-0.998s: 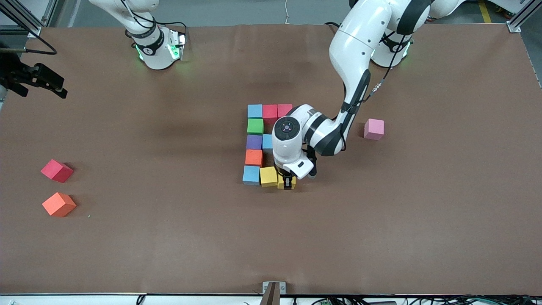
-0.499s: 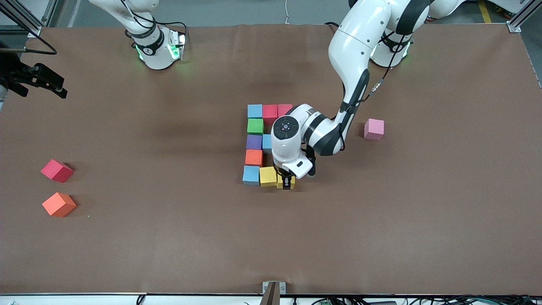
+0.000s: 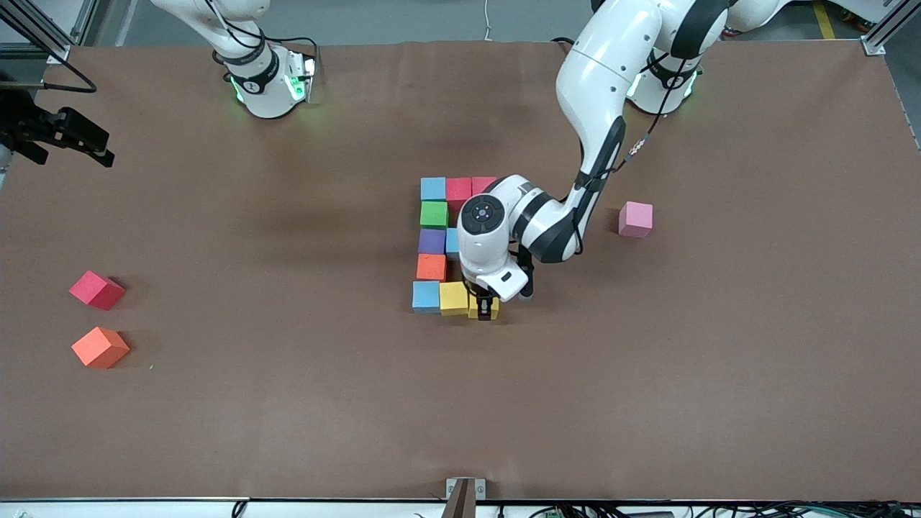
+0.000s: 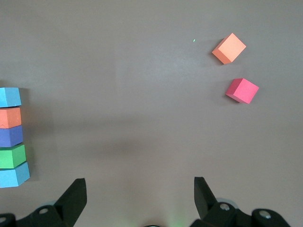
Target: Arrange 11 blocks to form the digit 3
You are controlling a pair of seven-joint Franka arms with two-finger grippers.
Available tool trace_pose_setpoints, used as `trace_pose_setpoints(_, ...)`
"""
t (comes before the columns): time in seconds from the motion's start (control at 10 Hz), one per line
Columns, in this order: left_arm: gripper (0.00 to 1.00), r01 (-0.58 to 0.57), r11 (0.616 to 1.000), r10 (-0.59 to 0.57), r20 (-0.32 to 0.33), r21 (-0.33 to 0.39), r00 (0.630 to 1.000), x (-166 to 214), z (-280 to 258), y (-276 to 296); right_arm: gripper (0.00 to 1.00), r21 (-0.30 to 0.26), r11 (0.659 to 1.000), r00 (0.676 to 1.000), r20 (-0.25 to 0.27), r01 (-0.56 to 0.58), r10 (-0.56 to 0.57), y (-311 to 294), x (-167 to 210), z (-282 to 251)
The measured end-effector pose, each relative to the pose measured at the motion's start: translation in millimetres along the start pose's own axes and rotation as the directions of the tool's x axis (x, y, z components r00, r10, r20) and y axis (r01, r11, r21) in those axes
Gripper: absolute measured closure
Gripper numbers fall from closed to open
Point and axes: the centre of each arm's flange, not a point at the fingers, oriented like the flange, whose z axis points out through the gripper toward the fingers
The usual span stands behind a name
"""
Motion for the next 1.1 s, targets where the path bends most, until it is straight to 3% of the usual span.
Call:
trace_pose_setpoints(0.2,0.07,-0.003,1.000,0.003,0.002,0.000,1.000,-2,3,-2,0.00,0.000,1.000,1.000,0.001,0.000,0.000,0,0,0)
trace_pose_setpoints(0.3,0.00,-0.003,1.000,0.003,0.005,-0.003,1.000,-3,1,-2,0.00,0.000,1.000,1.000,0.001,0.000,0.000,0,0,0)
trace_pose_setpoints(0.8,0.00,0.010,0.999,-0.009,0.029,-0.043,1.000,3,-67,25,0.00,0.000,1.000,1.000,0.000,0.001,-0.001,-1,0,0)
trace_pose_setpoints(0.9,0.00,0.019,0.998,-0.017,0.033,-0.057,0.999,18,-95,41,0.00,0.000,1.000,1.000,0.000,0.002,-0.002,-1,0,0)
trace_pose_setpoints(1.1,0.00,0.051,0.993,-0.046,0.046,-0.103,0.998,83,-161,91,0.00,0.000,1.000,1.000,0.000,0.002,-0.002,-1,0,0)
